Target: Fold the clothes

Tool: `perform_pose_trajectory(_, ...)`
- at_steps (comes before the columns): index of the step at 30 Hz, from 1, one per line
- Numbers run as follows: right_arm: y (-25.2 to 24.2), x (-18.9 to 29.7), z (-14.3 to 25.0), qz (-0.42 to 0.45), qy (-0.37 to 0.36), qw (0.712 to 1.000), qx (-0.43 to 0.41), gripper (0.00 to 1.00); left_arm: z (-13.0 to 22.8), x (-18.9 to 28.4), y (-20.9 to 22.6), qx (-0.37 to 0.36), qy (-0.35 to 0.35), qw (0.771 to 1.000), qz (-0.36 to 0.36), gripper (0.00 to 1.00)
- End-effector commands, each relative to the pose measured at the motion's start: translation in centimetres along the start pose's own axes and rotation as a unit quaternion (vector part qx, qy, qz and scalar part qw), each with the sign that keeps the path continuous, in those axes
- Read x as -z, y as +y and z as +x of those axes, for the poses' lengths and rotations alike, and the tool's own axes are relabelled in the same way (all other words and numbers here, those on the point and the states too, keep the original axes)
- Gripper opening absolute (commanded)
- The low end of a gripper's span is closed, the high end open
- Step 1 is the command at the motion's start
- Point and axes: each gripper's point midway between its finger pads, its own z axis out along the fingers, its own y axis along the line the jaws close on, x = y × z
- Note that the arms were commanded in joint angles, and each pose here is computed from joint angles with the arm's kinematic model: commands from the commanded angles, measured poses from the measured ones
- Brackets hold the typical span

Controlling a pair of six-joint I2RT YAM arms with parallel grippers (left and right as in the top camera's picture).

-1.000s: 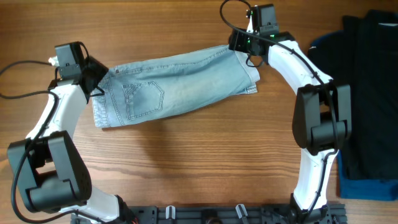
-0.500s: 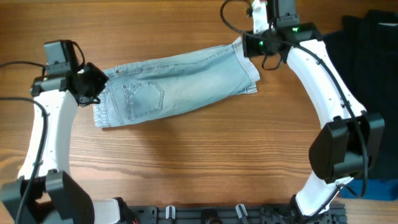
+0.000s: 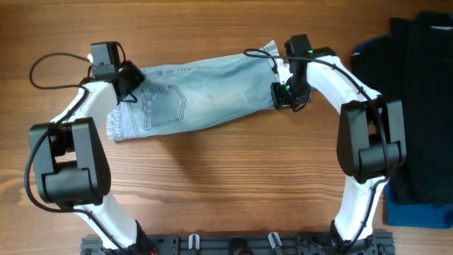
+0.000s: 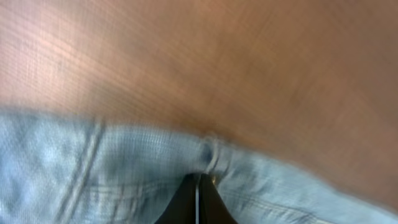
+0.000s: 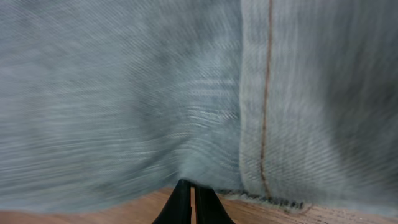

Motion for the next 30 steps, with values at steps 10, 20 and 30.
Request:
perform_pose_trajectory(10,0.0,6.0,-1.4,0.029,-0.059,0.998,-0.013,0.34,-5.8,15.1,-3.5,-0.027,-0.086,0.996,0.03,0.32)
perform_pose_trajectory(20,-5.0,7.2,-2.4,0.033,-0.089,0.992,-0.082,0.47,-1.8,8.2,9.3,-0.006,0.079,0.993,-0.092,0.63)
perform_pose_trajectory(30,-5.1,7.2,-2.7,0.034,-0.094,0.992,-0.081,0.47,-0.2,2.0,7.8,-0.064,0.124,0.989,0.04,0.55)
